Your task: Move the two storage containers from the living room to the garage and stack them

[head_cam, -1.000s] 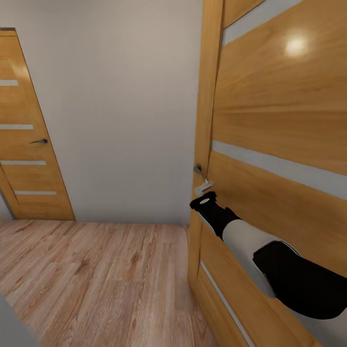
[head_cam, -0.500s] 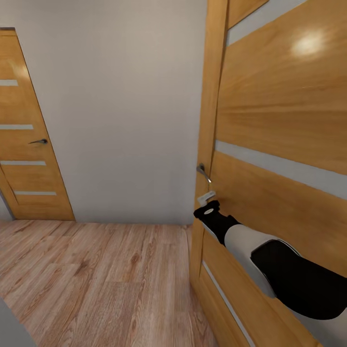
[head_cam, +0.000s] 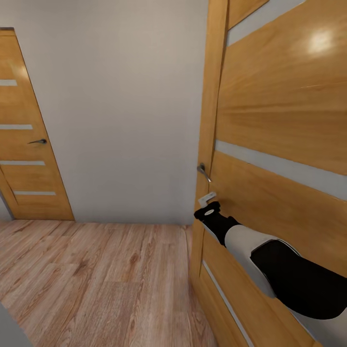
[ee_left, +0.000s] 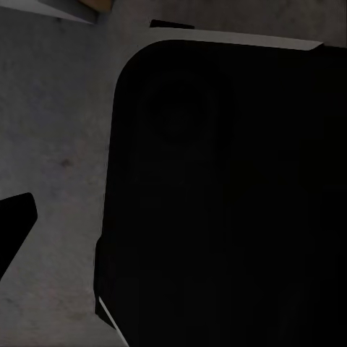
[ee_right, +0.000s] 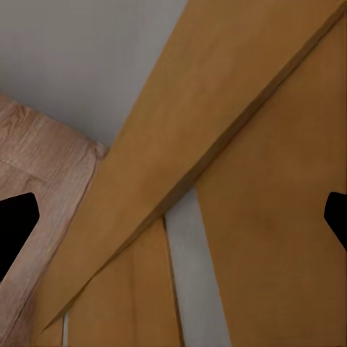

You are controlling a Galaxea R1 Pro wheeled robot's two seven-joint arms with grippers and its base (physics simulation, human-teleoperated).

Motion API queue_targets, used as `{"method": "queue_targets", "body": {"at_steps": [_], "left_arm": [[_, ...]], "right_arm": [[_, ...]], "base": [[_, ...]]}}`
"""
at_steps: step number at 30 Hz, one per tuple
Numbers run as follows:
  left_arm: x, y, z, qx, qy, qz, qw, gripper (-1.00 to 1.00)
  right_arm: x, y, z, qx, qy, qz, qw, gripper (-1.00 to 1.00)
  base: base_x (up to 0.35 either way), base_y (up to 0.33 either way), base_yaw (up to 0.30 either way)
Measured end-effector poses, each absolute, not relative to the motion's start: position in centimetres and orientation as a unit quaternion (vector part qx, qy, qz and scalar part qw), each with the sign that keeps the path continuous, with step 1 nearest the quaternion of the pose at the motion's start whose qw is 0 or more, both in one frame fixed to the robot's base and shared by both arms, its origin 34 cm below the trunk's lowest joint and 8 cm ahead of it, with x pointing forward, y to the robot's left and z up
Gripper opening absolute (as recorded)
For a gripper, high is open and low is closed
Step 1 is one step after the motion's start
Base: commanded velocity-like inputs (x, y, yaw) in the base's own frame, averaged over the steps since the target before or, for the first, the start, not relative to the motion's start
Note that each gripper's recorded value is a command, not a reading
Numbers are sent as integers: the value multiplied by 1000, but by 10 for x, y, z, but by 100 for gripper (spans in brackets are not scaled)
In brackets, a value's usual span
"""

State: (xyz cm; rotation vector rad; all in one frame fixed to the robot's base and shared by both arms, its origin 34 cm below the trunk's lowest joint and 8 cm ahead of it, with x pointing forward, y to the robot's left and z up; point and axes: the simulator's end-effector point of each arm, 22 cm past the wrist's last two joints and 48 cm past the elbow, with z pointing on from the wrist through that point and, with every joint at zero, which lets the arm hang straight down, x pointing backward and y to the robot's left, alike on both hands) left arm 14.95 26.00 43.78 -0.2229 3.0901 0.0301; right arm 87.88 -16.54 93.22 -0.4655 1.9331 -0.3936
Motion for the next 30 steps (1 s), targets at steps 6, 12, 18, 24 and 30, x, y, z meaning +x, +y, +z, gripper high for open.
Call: {"method": "queue_targets", "body": {"at_steps": [6,12,18,24,30], "left_arm": [[150,259,438,-72,997,9,22,100],[150,259,438,-72,997,9,22,100],[150,260,438,-72,997,10,22,100],[150,260,438,-72,997,10,22,100],[150,260,438,-72,997,10,22,100]], "right_arm": [[879,-166,932,-199,808,-168,528,100],[878,-167,931,-196,810,-167,527,100],[878,-166,931,-198,809,-167,527,100],[878,-167,930,-197,810,-168,525,100],[877,-168,929,-195,813,-167,523,100]], "base": [[0,-14,0],[0,-139,0],[0,-31,0],[0,-4,0],[60,0,0]]}}
